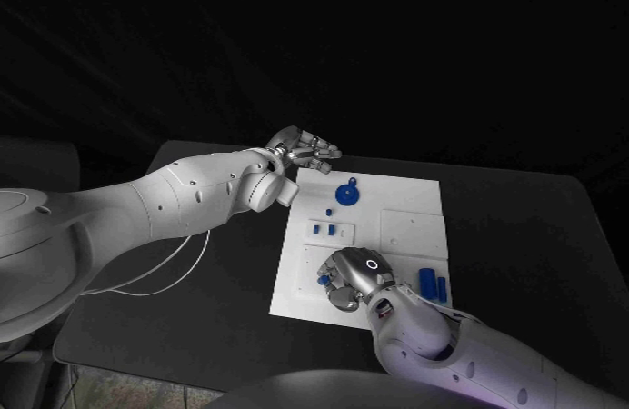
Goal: Assemble the parts on the task board
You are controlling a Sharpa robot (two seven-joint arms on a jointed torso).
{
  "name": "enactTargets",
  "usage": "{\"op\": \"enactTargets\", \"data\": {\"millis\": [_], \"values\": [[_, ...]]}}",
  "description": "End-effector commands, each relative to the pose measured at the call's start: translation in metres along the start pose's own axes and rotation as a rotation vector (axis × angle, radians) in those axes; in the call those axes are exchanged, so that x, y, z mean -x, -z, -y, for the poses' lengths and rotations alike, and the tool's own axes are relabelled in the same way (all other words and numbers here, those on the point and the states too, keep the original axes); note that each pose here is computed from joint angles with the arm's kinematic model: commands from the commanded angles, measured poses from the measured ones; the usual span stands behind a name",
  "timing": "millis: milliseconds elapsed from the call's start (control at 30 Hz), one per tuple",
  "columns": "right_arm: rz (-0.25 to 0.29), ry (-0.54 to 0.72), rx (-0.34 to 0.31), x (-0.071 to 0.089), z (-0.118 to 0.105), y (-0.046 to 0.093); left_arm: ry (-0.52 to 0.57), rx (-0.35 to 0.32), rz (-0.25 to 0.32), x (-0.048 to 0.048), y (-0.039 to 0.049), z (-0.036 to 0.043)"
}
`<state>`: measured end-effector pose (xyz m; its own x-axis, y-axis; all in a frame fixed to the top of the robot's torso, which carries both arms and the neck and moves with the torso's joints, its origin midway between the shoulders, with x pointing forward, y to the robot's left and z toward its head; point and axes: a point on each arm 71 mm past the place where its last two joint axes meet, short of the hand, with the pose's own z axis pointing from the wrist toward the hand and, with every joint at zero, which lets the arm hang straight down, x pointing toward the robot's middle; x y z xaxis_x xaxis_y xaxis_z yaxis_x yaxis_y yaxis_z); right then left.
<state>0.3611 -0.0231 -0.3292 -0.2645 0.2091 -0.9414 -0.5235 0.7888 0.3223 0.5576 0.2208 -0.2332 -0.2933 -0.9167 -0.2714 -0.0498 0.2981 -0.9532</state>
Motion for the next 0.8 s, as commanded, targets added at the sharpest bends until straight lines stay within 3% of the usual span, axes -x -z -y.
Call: {"op": "enactTargets", "data": {"millis": [33, 400, 800], "values": [[-0.052, 0.027, -0.017, -0.0084, 0.0013, 0.0016, 0.010, -0.010, -0.019, -0.0034, -0.0005, 0.0019], [-0.051, 0.016, -0.021, -0.0123, -0.0024, 0.0000, 0.010, -0.010, -0.021, -0.0041, -0.0005, 0.0021], [-0.013, -0.013, -0.023, -0.0101, 0.0002, 0.0016, 0.011, -0.008, -0.025, -0.0028, 0.0003, 0.0015]]}}
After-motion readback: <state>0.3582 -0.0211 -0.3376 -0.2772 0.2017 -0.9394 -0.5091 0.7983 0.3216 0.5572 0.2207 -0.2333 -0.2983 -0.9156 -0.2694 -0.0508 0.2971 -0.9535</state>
